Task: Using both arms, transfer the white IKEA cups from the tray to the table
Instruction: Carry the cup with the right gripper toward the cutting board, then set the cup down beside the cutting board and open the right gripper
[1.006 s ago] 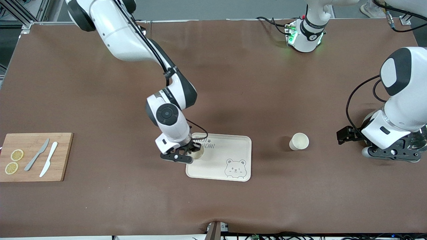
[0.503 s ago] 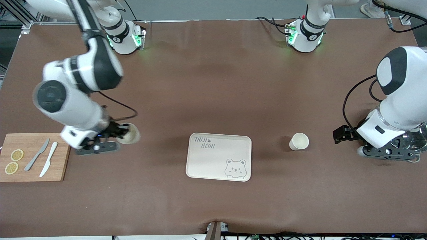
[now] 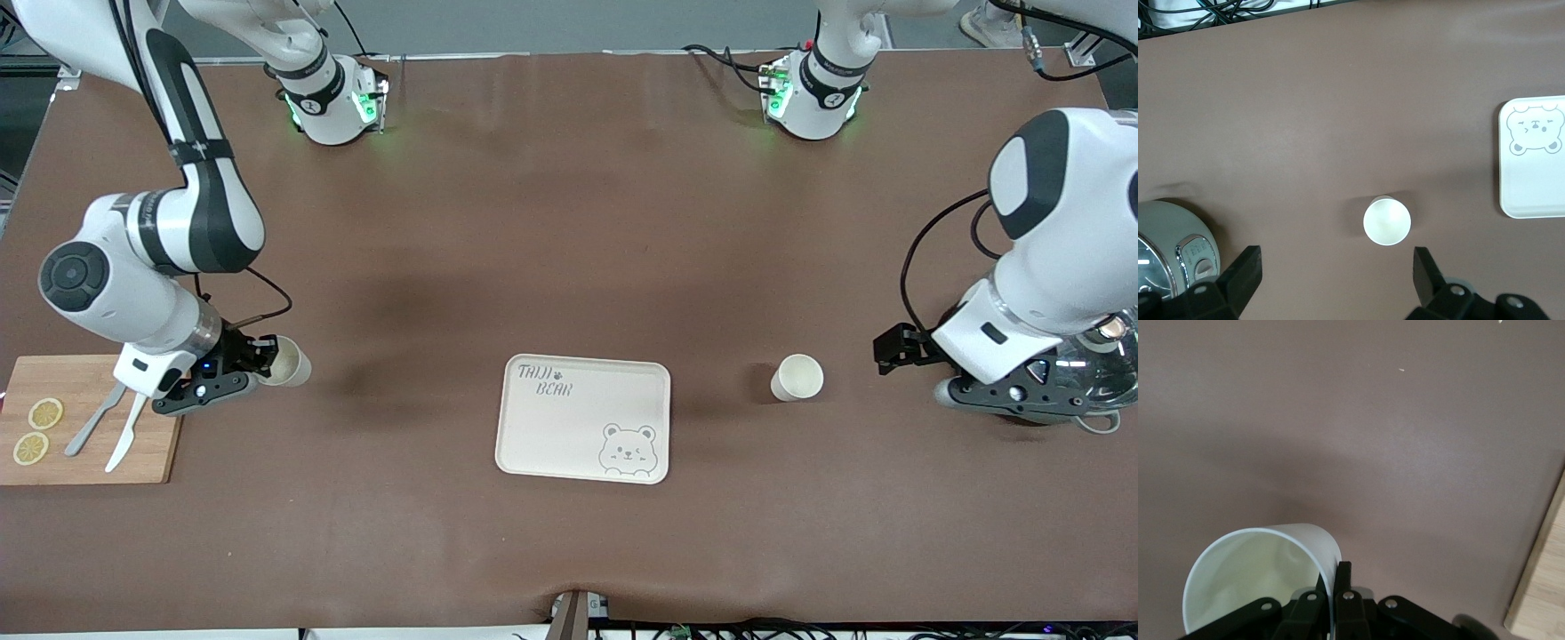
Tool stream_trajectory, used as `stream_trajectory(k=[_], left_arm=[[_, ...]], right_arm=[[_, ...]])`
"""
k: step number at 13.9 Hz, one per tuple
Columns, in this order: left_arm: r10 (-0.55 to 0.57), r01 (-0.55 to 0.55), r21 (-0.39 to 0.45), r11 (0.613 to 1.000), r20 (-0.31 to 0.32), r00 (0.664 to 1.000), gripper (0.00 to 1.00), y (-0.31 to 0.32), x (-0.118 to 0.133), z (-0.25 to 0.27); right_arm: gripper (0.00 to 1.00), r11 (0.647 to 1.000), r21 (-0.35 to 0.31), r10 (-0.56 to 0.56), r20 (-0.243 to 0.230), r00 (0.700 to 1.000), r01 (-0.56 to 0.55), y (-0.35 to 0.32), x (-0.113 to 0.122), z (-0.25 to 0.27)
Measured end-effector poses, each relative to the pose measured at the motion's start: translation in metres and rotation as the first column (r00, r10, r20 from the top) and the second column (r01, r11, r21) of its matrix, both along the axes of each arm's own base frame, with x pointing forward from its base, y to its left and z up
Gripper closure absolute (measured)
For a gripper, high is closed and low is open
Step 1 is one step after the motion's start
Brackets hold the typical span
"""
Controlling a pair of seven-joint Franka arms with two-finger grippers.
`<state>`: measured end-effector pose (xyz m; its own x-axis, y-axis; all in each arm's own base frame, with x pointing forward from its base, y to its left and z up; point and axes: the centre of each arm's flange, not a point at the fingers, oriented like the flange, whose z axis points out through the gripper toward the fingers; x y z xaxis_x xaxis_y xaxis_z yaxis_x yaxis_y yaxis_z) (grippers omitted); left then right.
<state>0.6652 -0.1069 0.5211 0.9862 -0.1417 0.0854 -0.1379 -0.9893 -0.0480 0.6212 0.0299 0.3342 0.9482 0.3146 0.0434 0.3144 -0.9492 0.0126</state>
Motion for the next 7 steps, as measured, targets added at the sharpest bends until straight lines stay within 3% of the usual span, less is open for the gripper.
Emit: stream_trajectory(k=[7], left_arm=[[-0.006, 0.005, -0.014, 1.000, -0.019, 1.000, 0.00, -0.009, -0.002, -0.005]], right_arm=[[0.97, 0.999, -0.010, 0.050, 0.052, 0.997, -0.050, -0.028, -0.004, -0.070]])
